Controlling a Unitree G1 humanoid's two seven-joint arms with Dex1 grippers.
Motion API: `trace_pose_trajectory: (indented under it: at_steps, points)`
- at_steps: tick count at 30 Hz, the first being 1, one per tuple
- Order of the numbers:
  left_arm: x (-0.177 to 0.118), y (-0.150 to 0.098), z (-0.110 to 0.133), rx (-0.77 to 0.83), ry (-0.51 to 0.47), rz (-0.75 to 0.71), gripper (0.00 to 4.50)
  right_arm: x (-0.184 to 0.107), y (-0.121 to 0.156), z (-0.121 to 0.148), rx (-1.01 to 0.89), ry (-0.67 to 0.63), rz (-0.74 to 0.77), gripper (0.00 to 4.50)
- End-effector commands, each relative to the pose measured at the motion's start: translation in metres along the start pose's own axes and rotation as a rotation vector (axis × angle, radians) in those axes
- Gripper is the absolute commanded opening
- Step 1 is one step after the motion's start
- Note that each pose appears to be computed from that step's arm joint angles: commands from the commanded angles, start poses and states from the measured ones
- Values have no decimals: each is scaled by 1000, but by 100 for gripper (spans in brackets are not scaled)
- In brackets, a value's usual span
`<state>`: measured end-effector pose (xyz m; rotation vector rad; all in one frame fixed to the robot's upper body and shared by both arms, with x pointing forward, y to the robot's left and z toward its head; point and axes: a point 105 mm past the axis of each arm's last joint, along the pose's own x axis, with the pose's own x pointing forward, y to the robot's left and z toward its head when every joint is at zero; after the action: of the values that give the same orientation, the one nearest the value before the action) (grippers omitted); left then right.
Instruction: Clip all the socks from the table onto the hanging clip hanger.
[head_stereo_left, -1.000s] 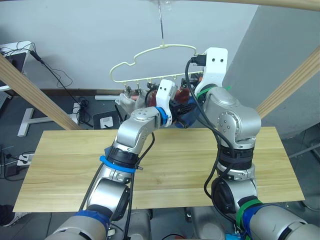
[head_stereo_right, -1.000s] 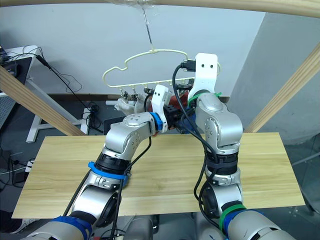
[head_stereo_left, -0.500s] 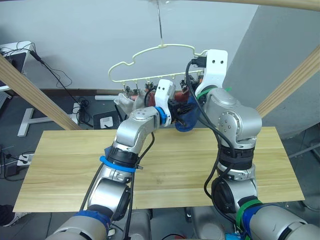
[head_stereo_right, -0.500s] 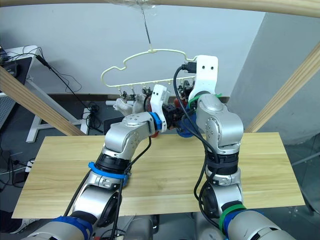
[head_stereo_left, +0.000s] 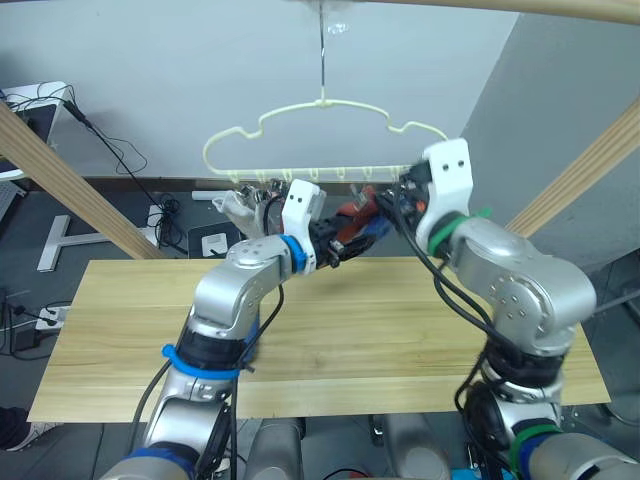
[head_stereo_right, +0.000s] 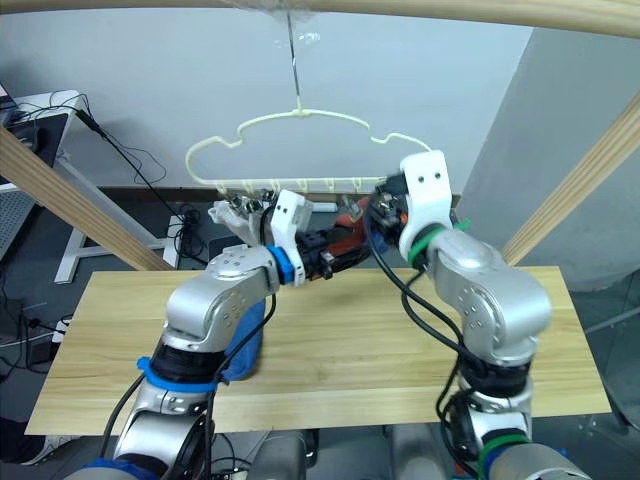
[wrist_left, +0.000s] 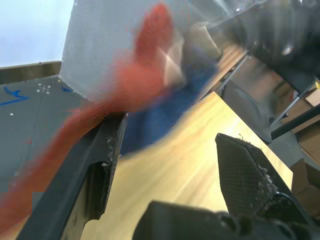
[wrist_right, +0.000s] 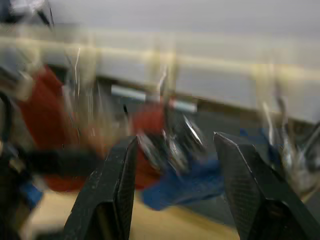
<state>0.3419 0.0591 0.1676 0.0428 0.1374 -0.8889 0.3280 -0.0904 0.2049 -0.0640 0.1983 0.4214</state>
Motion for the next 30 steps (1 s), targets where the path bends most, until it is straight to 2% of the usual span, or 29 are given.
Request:
trace_pose_trajectory:
  at_steps: [1, 5, 8, 13, 16, 19, 23, 30]
  points:
    - [-12, -5, 6, 19, -29, 4, 325, -13, 0, 2, -39, -22, 24, 246]
    - [-31, -4, -13, -8, 7, 42, 325, -17, -8, -9, -39, 5, 3, 246]
    - [-46, -1, -17, -6, -14, 95, 325, -21, -6, -8, -58, -42, 14, 246]
    - [-81, 8, -6, 109, -177, 234, 325, -45, 8, -22, -140, -107, 117, 246]
    - [-109, 12, -25, 56, -151, 322, 325, -60, 4, -52, -155, -69, 109, 246]
    - [-141, 17, -44, 38, -143, 479, 325, -72, -2, -79, -172, -68, 69, 246]
    - [-163, 17, -69, 11, -92, 581, 325, -79, -9, -104, -156, -62, 36, 246]
    - [-186, 7, -94, 6, -110, 728, 325, -85, -14, -117, -164, -101, 16, 246]
